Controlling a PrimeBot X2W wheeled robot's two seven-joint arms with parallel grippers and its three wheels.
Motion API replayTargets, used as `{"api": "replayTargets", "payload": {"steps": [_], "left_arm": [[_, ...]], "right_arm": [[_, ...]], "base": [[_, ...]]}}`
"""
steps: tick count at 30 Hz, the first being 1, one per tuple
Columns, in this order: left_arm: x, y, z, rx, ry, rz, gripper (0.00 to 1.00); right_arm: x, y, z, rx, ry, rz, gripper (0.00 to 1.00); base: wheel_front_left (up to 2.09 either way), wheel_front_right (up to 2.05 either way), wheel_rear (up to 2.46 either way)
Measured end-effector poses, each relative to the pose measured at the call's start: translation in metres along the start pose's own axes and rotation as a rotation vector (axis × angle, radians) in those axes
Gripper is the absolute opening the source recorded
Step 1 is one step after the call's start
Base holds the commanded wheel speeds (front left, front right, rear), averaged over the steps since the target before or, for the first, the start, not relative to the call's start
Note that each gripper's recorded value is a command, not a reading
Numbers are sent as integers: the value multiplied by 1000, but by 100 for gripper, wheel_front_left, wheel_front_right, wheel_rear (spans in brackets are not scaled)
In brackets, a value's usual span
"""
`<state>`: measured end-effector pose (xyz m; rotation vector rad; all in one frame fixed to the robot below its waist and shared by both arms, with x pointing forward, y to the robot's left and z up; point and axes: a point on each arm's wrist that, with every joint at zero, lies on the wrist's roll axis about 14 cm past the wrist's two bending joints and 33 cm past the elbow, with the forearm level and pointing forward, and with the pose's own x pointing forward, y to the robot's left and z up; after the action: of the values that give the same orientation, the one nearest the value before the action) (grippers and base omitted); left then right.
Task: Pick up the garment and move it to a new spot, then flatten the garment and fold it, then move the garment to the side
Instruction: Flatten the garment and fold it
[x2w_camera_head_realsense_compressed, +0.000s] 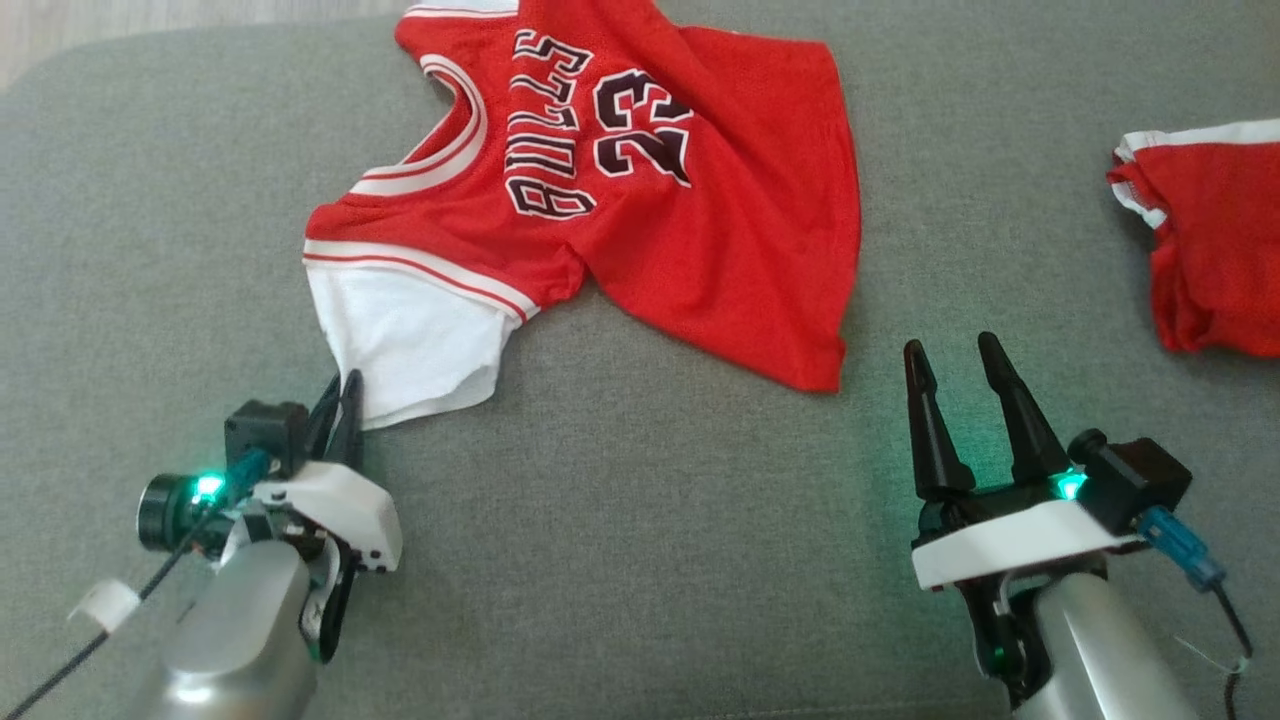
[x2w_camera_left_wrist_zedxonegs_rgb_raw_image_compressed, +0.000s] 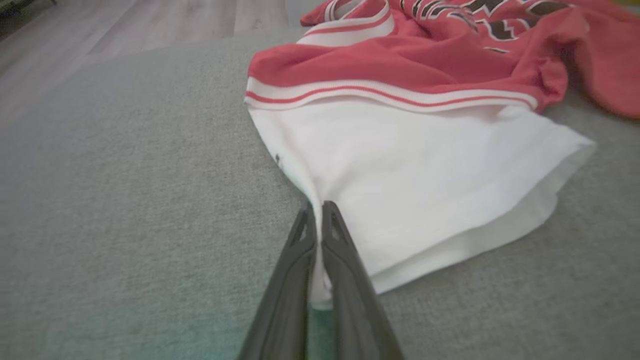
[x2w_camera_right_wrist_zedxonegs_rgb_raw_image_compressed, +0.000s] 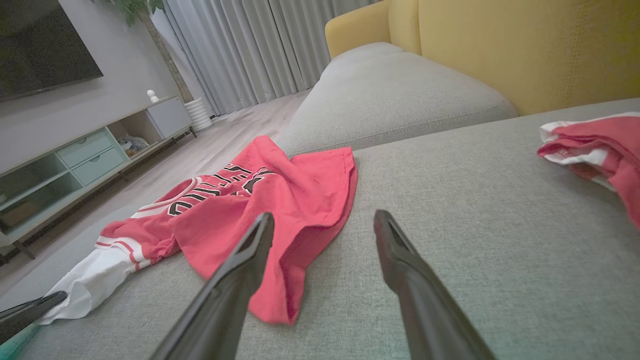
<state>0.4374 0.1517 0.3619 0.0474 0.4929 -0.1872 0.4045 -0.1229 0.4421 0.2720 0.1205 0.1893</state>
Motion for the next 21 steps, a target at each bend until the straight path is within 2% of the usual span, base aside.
{"api": "replayTargets", "payload": {"steps": [6,13,17,21], "left_arm": [[-11,-6,38,-20,-174,-13,0],[-36,-13,97,-15,-392,-30,0],[-51,-14,98,-20,-427,-26,0],[-58,-17,90,-13,-424,-29,0]], "right_arm": [[-2,7,-2,-3,9,18,100],[-8,14,-34,-17,115,41,100],[-11,13,-53,-23,189,38,100],[0,15,-57,-8,223,46,100]], "base": [[0,0,0],[0,0,0],[0,0,0],[0,0,0]]}}
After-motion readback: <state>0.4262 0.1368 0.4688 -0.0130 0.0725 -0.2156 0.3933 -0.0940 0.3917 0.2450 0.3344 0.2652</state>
